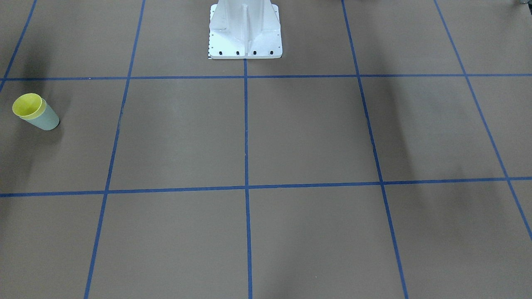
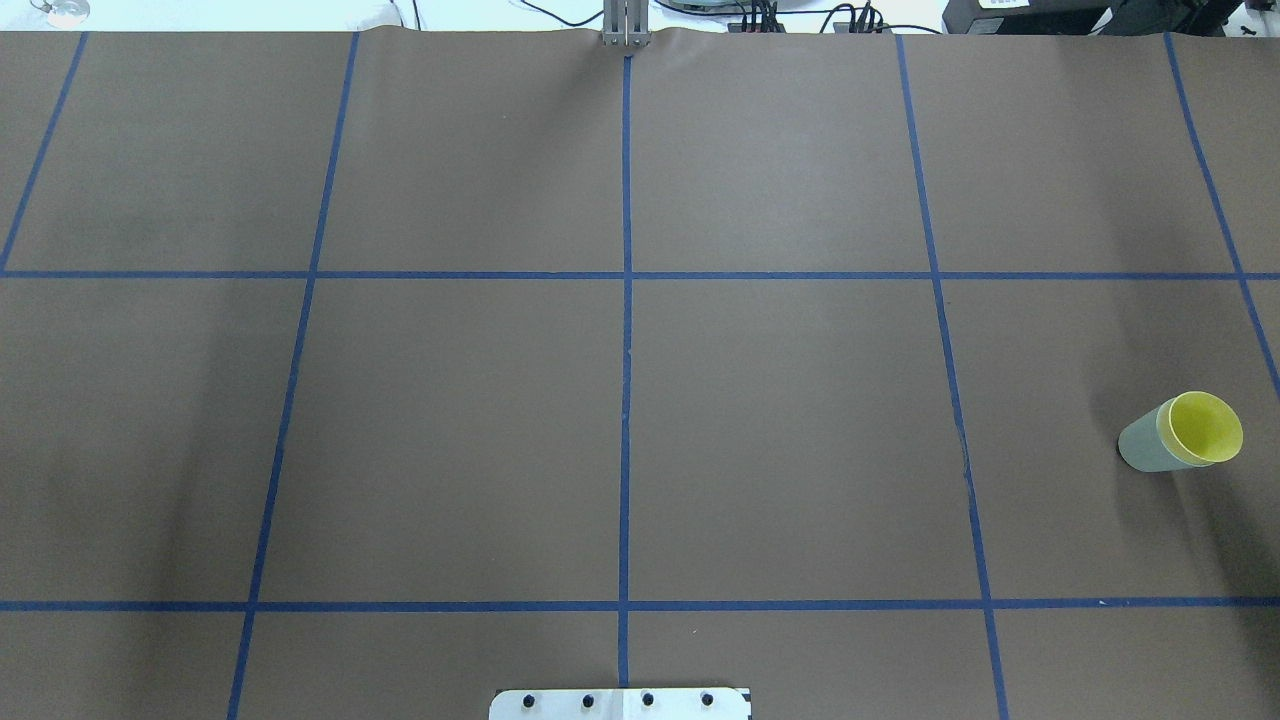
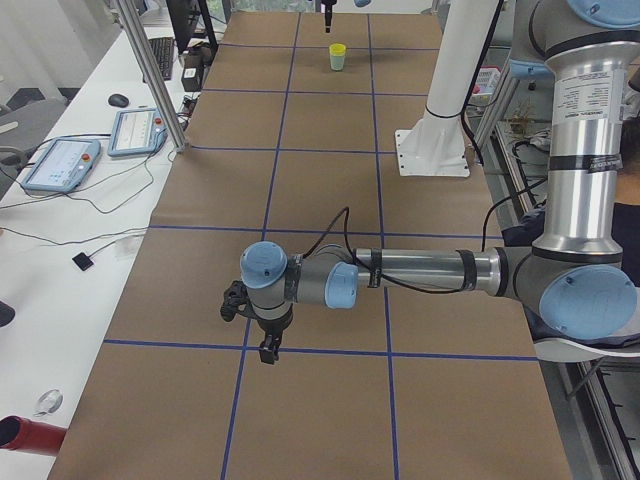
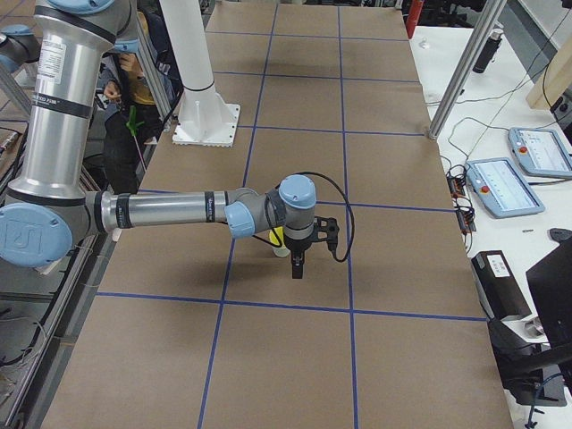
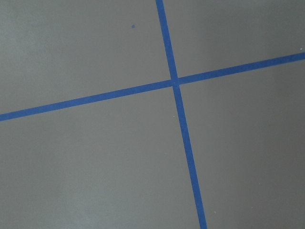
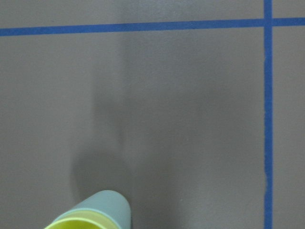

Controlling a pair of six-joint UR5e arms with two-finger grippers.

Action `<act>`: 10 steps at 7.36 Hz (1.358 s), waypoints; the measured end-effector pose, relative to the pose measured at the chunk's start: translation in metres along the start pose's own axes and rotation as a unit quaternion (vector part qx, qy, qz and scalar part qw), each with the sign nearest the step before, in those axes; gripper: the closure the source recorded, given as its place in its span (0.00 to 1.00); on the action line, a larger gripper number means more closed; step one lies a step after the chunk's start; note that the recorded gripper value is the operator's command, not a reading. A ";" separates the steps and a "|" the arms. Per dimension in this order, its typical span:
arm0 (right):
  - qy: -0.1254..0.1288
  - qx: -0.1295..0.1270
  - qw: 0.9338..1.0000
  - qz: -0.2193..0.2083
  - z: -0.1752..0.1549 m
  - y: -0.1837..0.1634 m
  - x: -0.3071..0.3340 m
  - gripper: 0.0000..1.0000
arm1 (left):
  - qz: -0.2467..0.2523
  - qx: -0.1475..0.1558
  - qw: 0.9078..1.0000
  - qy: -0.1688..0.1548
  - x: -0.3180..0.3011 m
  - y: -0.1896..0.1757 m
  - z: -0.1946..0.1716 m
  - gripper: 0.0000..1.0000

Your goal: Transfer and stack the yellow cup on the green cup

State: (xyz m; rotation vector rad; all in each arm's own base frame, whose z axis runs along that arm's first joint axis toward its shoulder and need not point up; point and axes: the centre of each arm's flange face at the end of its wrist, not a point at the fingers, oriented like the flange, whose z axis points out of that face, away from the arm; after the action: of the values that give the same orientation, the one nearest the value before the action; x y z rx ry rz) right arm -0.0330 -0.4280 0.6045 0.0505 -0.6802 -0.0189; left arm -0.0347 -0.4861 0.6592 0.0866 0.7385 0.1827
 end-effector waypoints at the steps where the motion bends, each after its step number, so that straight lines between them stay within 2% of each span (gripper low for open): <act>1: 0.022 -0.007 1.000 -0.016 -0.014 -0.010 0.023 0.00 | 0.000 -0.001 1.000 0.000 -0.001 0.001 0.001 0.00; 2: 0.032 -0.013 0.999 -0.025 -0.023 -0.013 0.052 0.00 | 0.000 -0.001 1.000 0.000 -0.001 0.001 0.001 0.00; 4: 0.027 -0.013 0.999 -0.020 -0.034 -0.010 0.095 0.00 | 0.000 -0.002 1.000 0.000 -0.002 0.002 0.002 0.00; 6: 0.011 -0.010 1.000 -0.008 -0.037 -0.001 0.108 0.00 | -0.003 -0.002 1.000 0.000 -0.002 0.002 0.002 0.00; 10: 0.007 -0.014 1.000 -0.001 -0.031 0.009 0.115 0.00 | 0.000 0.004 1.000 -0.001 0.003 -0.005 -0.006 0.00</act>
State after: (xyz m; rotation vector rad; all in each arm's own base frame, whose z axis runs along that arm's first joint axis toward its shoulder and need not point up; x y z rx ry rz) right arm 0.0760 -0.4216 0.6530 0.0236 -0.6656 -0.0298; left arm -0.0361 -0.4908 0.6521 0.0948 0.7366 0.1788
